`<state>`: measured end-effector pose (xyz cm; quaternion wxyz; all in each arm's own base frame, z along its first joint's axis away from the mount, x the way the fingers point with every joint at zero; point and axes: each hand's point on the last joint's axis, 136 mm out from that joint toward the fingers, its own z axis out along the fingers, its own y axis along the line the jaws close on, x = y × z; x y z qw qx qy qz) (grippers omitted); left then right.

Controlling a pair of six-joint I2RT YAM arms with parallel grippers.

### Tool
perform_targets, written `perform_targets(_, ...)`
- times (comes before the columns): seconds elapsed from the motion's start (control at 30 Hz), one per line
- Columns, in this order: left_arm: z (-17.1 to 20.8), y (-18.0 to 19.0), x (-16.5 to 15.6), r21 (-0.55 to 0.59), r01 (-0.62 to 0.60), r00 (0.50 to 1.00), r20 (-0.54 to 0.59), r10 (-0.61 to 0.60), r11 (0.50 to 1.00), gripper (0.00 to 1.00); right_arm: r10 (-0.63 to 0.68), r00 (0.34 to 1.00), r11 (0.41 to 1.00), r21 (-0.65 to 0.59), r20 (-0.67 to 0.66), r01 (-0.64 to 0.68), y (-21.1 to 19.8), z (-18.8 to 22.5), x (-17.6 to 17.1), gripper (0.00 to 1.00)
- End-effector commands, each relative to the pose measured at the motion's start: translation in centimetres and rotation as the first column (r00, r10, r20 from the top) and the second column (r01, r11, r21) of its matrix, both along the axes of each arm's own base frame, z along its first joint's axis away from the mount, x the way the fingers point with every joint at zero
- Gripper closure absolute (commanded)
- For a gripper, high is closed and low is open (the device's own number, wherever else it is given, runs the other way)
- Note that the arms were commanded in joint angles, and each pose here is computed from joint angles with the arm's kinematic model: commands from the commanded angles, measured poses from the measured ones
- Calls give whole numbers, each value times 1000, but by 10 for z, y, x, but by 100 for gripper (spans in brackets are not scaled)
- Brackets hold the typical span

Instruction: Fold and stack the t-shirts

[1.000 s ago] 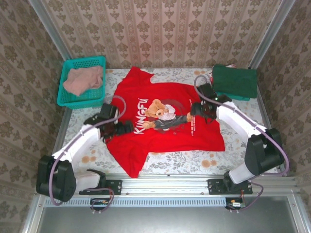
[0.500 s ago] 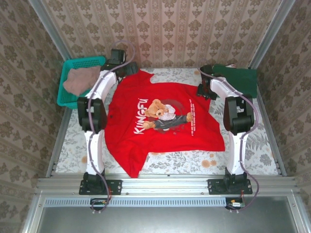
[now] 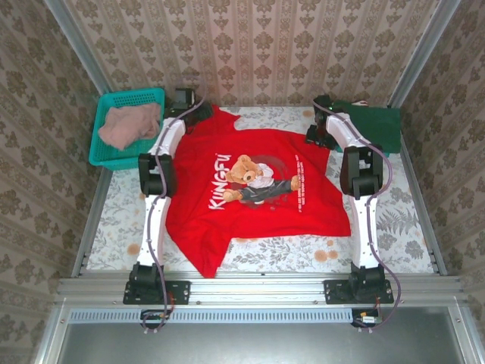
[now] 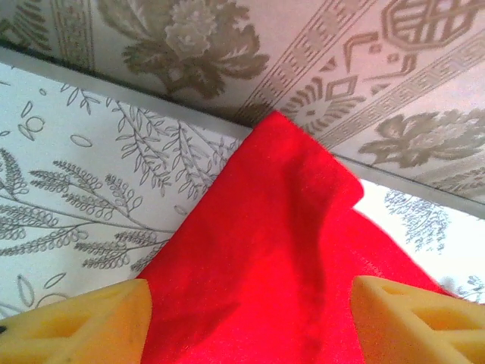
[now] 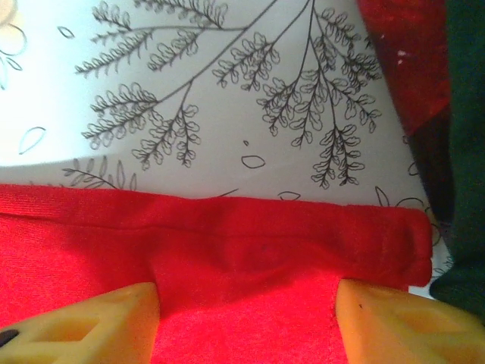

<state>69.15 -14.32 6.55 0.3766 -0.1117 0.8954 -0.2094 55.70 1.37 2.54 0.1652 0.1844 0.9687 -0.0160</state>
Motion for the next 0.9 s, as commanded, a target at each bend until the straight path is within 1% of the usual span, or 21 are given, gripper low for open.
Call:
perform_targets(0.0, -21, 3, 1, -59, 11, 999, -34, -13, 998, 43, -3, 997, 998, 57, -75, 7, 5, -11, -13, 41)
perform_targets(0.03, -24, 4, -1, -56, 14, 999, -46, -16, 998, 45, -1, 997, 998, 62, -71, 5, 5, -11, -12, 44)
perform_targets(0.1, -34, 9, -6, -61, 6, 996, -88, -12, 998, 54, 9, 998, 997, 78, -70, -4, 8, -13, -11, 55)
perform_targets(0.13, -37, 12, -8, -70, 3, 995, -103, -10, 998, 57, 9, 998, 997, 78, -65, -4, 8, -11, -10, 59)
perform_targets(0.17, -39, 13, -9, -80, 5, 994, -113, -14, 997, 64, 8, 998, 997, 73, -62, -3, 7, -10, -10, 62)
perform_targets(0.23, -43, 18, -11, -93, -1, 991, -134, -12, 996, 75, 19, 999, 997, 75, -44, -16, 8, -4, -7, 70)
perform_targets(0.3, -41, 19, -12, -101, 6, 990, -137, -20, 995, 91, 29, 999, 996, 80, -24, -27, 9, 3, -4, 80)
perform_targets(0.33, -40, 18, -13, -106, 11, 990, -138, -25, 994, 93, 33, 999, 996, 83, -12, -32, 10, 8, -2, 82)
perform_targets(0.4, -31, 14, -13, -126, 32, 991, -124, -48, 992, 100, 40, 999, 995, 90, 8, -40, 12, 17, -1, 89)
perform_targets(0.5, -8, 9, -13, -128, 66, 993, -88, -77, 990, 100, 55, 997, 993, 105, 50, -60, 16, 38, 2, 99)
perform_targets(0.57, 8, 10, -14, -111, 72, 994, -74, -81, 991, 100, 63, 995, 991, 113, 78, -71, 17, 52, 2, 100)
perform_targets(0.67, 31, 12, -26, -71, 82, 992, -87, -88, 994, 100, 78, 990, 988, 123, 117, -93, 22, 72, -3, 100)
perform_targets(0.77, 45, 15, -48, 26, 84, 988, -129, -80, 996, 100, 91, 986, 986, 125, 143, -109, 27, 82, -14, 100)
perform_targets(0.87, 55, 18, -72, 157, 79, 986, -158, -54, 984, 100, 100, 983, 985, 126, 157, -121, 29, 86, -26, 100)
